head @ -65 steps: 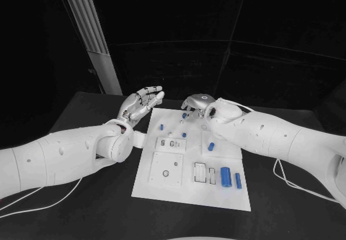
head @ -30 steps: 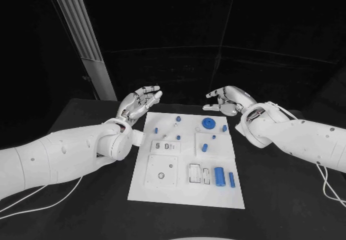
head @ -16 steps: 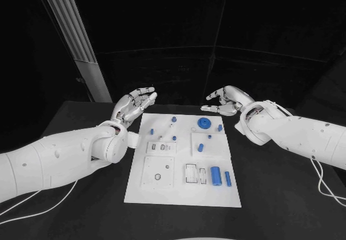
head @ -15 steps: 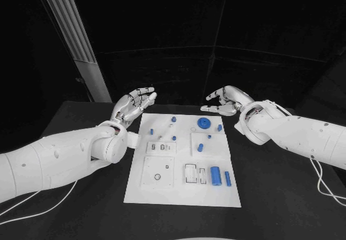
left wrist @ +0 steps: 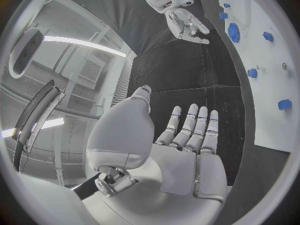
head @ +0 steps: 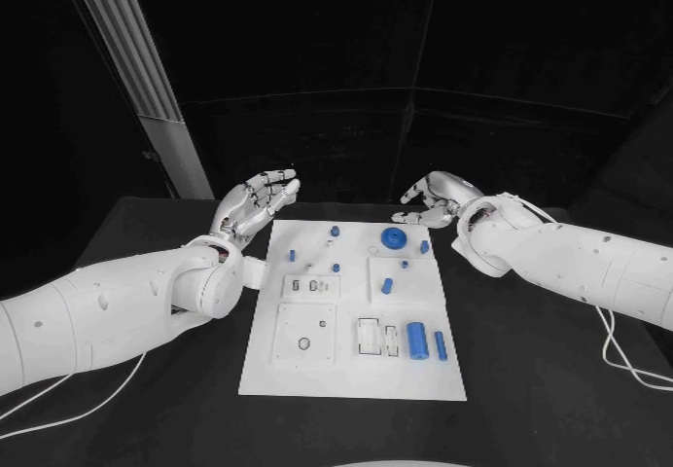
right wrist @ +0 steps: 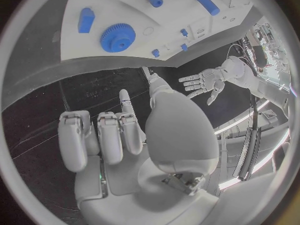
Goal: Assemble the parts on the task board
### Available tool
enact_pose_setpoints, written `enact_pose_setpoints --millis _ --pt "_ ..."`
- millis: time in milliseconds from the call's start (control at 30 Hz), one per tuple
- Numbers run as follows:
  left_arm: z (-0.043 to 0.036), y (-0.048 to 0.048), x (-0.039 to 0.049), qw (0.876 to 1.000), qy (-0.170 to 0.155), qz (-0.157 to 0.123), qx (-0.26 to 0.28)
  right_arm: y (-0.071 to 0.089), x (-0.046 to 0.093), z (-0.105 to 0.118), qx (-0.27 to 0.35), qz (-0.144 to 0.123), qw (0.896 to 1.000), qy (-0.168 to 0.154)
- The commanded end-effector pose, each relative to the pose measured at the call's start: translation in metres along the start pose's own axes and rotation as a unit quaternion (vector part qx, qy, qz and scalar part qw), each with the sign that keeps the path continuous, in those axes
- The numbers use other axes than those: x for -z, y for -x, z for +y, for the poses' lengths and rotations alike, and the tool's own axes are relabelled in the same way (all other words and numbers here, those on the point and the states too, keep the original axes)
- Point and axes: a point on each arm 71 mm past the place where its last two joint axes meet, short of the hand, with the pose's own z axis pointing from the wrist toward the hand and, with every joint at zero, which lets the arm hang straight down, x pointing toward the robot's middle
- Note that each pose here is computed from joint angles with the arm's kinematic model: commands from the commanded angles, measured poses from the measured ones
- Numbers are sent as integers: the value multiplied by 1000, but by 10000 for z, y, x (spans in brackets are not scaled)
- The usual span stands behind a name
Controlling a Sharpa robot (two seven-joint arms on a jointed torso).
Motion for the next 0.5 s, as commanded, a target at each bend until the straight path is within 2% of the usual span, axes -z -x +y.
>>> enact_pose_setpoints --millis 33,500 --pt "-219 -8 31 989 -151 7 3 -58 -24 -40 25 34 999 -24" --pt "-217 -4 30 989 -150 7 3 -187 -55 -35 41 74 996 -38"
